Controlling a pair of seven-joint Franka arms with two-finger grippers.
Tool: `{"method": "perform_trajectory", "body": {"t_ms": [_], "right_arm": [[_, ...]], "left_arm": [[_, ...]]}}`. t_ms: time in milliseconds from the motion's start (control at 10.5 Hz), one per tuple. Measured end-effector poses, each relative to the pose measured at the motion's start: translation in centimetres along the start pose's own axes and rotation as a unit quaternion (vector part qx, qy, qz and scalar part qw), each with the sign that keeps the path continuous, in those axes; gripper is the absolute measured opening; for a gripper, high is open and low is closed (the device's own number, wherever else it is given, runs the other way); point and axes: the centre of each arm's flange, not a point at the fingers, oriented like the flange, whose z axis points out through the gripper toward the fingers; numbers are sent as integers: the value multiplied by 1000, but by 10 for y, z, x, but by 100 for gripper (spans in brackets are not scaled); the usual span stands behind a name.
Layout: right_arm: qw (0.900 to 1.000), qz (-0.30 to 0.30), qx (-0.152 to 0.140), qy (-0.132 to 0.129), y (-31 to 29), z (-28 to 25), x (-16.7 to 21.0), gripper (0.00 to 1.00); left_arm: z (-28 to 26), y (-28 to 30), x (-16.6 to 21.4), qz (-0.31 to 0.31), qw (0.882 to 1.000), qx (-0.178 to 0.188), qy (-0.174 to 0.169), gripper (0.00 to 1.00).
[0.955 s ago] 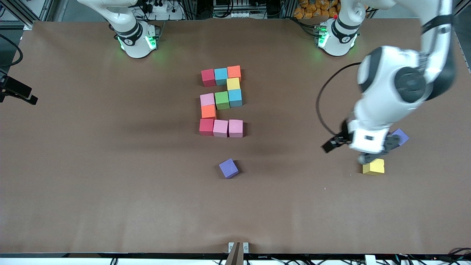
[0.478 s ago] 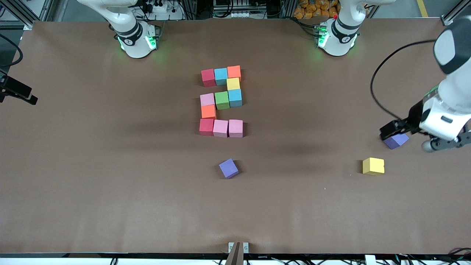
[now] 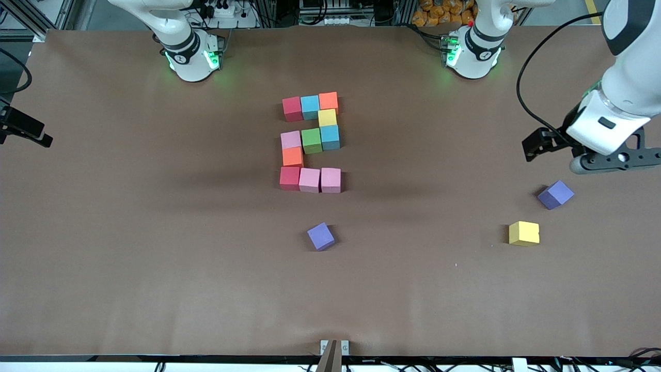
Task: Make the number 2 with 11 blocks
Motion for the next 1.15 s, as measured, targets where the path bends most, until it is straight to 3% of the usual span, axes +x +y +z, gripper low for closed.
{"method": "perform_trajectory", "body": {"t_ms": [478, 1146], "right_arm": [[1000, -5, 0, 1, -5, -1, 0, 100], [1000, -6, 0, 0, -7, 1, 1, 100]], "left_arm": [[-27, 14, -17, 11, 1000, -7, 21, 100], [-33, -38, -12, -47, 998, -46, 18, 100]]}}
